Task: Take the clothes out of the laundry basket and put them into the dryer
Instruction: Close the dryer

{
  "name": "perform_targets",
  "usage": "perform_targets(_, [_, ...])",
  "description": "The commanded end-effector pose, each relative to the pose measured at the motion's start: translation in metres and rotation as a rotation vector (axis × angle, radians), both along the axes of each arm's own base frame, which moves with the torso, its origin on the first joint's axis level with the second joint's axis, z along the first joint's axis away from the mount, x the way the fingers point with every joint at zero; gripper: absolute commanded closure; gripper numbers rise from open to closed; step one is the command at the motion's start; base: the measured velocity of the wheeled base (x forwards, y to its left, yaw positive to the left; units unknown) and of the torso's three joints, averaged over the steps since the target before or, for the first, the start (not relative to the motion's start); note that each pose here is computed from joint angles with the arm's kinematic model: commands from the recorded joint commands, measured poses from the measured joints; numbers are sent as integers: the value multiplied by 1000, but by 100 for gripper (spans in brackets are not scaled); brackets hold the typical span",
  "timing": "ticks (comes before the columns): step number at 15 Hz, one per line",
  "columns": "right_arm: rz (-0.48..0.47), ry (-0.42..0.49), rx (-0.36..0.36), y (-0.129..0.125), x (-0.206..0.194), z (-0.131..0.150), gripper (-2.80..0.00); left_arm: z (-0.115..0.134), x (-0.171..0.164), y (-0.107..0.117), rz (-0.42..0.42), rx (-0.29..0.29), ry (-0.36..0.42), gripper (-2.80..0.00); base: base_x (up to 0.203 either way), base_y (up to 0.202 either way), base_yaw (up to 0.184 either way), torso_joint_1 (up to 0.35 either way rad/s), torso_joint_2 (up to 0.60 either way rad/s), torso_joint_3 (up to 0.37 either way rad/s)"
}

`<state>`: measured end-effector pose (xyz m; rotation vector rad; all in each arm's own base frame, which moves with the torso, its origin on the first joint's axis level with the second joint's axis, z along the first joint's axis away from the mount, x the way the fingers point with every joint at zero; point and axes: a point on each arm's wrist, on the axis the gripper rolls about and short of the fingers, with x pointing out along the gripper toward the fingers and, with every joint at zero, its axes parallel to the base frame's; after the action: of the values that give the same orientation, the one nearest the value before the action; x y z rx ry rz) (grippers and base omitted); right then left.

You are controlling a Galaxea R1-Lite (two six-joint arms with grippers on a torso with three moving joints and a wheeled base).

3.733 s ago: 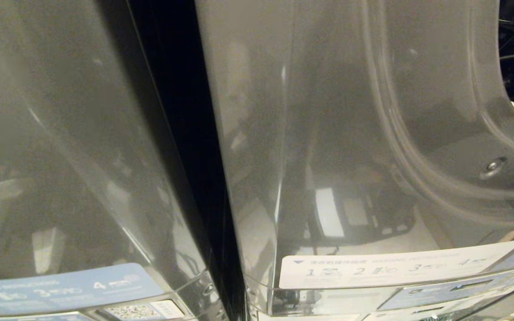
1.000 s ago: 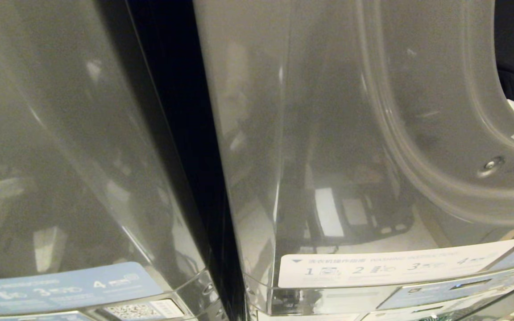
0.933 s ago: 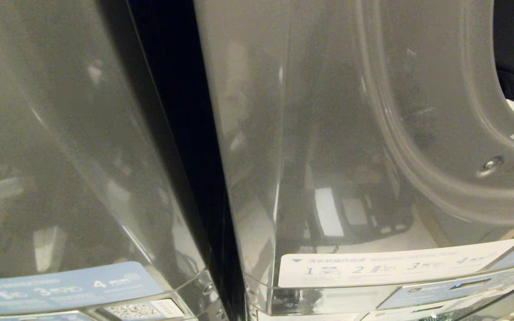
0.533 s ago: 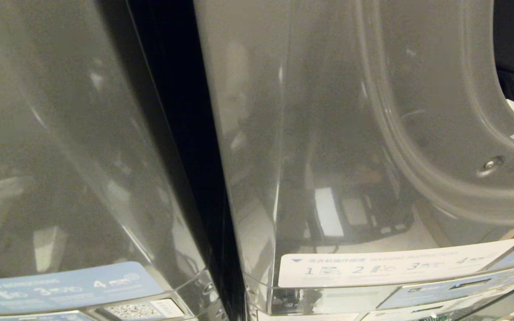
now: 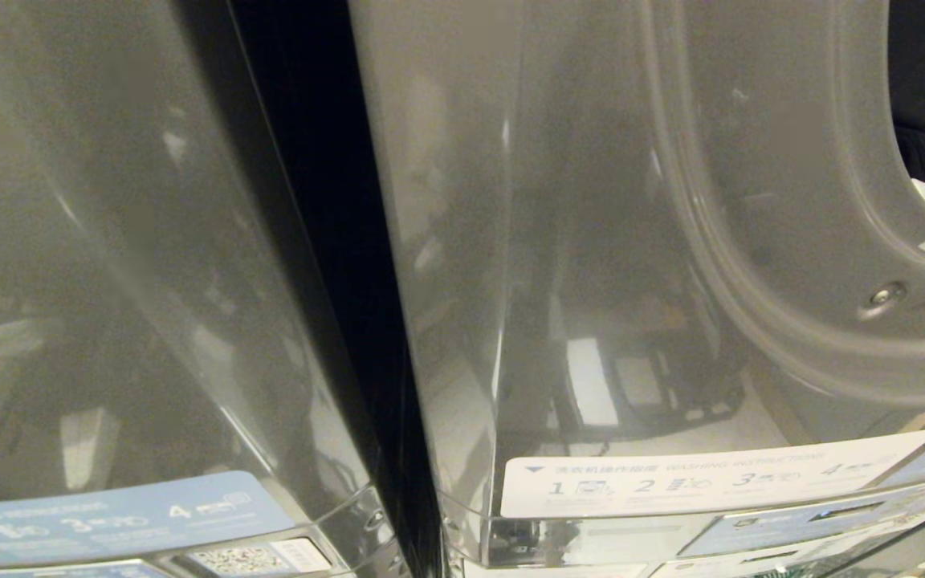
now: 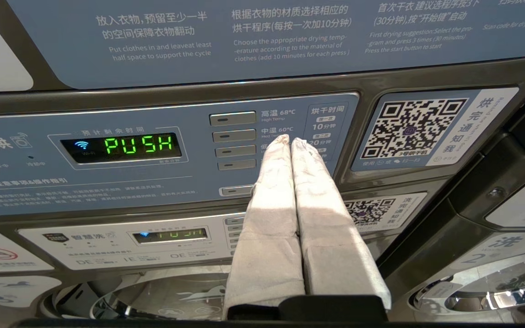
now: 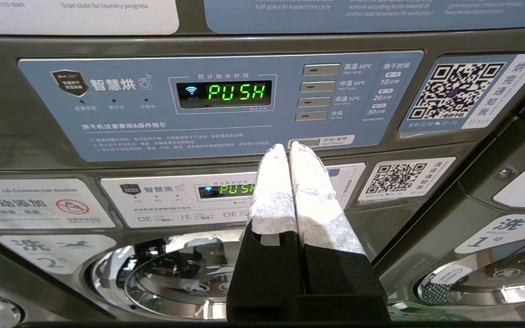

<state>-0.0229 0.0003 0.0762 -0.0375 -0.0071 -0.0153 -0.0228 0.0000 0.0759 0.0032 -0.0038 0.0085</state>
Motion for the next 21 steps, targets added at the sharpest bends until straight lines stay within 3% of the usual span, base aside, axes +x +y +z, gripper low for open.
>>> perform_targets(1, [1,6,-2,0,0,-1,0,0,0,0,1,0,-1,0,0,0,0,0,0,0])
perform_targets(7, [2,5,33,0,0,-1,0,0,0,0,0,0,-1,0,0,0,0,0,0,0])
perform_targets(21, [0,5,30,0,0,0,0,0,0,0,1,0,-1,0,0,0,0,0,0,0])
